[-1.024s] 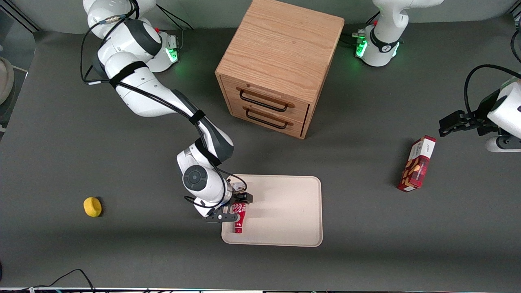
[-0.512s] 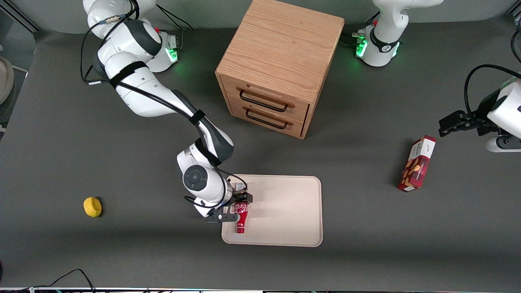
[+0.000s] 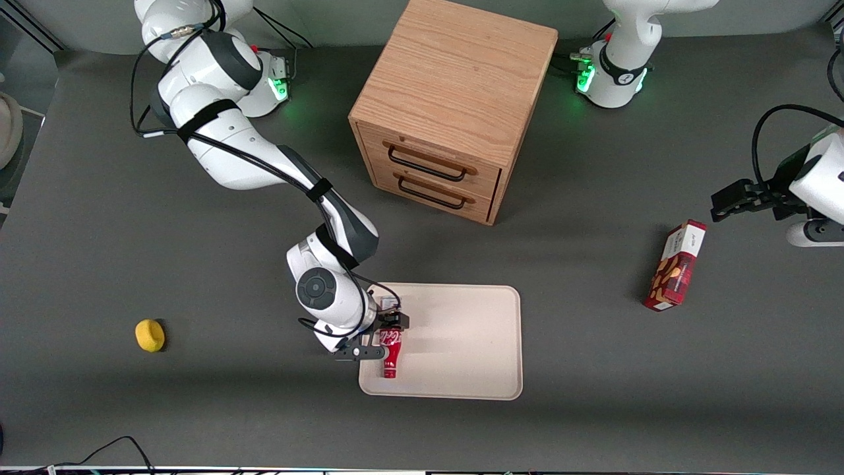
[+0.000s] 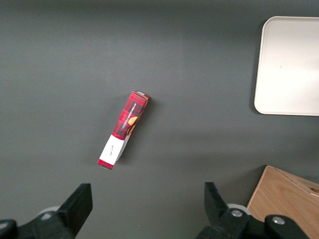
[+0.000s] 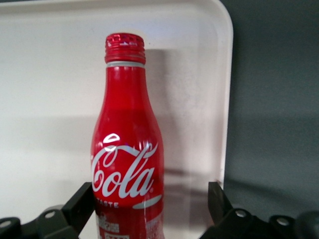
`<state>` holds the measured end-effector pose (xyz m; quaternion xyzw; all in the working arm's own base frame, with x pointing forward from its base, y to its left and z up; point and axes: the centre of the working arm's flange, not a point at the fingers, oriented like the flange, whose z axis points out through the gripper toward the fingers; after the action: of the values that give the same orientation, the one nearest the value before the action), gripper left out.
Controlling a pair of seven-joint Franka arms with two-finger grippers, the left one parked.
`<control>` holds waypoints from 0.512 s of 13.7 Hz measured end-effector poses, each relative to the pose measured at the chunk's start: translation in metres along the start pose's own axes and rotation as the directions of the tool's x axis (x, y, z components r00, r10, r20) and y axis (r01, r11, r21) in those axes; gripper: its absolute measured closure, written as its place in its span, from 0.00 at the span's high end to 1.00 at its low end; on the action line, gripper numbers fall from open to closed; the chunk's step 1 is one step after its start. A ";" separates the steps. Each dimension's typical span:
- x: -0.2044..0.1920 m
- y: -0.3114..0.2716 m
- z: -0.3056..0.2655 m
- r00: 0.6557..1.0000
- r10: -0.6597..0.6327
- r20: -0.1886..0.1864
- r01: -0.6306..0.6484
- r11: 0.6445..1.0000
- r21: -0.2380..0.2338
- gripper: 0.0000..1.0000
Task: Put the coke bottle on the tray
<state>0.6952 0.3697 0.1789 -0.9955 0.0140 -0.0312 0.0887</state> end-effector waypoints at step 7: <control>0.022 -0.023 -0.159 0.994 -0.018 -0.104 0.018 1.000 0.002 1.00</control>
<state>0.7071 0.3635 0.3403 -0.9925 0.0097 -0.0836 0.0891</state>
